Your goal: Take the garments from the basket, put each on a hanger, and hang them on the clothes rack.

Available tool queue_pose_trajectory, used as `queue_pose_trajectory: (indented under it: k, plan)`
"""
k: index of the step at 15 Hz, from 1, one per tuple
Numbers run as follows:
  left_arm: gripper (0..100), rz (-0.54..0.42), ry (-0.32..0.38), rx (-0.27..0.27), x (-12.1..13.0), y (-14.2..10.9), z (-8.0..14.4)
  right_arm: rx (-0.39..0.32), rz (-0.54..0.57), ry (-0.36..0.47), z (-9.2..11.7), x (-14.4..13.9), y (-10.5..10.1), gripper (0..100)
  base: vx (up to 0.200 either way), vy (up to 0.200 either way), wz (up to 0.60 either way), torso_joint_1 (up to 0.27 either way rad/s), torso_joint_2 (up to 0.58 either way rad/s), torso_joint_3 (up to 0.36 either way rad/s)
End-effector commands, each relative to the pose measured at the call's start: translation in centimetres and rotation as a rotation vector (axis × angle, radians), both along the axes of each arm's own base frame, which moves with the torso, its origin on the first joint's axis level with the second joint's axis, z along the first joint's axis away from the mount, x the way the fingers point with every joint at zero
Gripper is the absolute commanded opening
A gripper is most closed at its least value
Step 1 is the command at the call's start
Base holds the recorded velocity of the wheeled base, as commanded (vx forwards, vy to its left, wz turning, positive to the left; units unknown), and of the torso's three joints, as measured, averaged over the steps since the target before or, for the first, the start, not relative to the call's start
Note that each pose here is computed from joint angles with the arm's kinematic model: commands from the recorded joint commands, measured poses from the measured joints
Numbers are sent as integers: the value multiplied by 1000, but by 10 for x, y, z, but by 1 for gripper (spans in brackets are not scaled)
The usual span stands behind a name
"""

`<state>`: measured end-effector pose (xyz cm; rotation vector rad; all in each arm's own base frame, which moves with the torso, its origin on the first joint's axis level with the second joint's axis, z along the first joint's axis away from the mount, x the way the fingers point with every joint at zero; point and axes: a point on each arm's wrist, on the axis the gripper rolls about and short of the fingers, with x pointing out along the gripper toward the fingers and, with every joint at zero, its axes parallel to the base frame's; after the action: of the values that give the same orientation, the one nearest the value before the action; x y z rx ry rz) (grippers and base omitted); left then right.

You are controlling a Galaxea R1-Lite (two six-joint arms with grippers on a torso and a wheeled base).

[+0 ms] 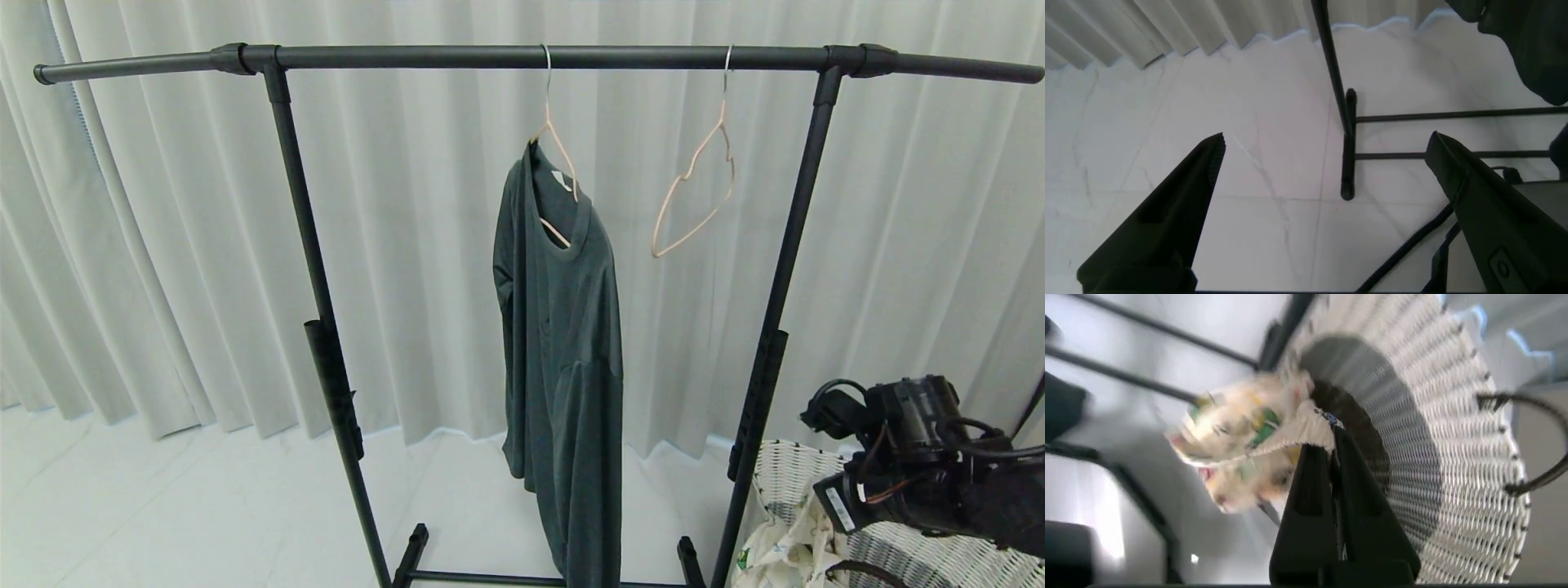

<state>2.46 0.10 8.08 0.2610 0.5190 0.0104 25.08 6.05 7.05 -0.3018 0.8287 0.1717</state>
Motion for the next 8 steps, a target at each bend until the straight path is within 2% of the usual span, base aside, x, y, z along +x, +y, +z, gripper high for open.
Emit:
queue_pose_trajectory:
  k: [1, 4, 6, 8]
  plan:
    - [100, -32, 0, 1, 0, -1, 0, 137, 30, -158, 76, -9, 26, 0, 0, 0, 0, 0, 0, 0]
    - [100, -56, -1, -1, 0, -1, 0, 248, 110, -154, 125, -41, 56, 0, -200, 0, 0, 4, 5, 2]
    - [100, -50, 0, -11, 0, -1, 0, 288, 190, -156, 144, -63, 69, 0, -200, 0, 0, 7, 0, 0]
    - [100, -46, -2, -20, 0, -1, 0, 317, 255, -149, 155, -77, 81, 0, -200, 0, 0, -2, 0, 2]
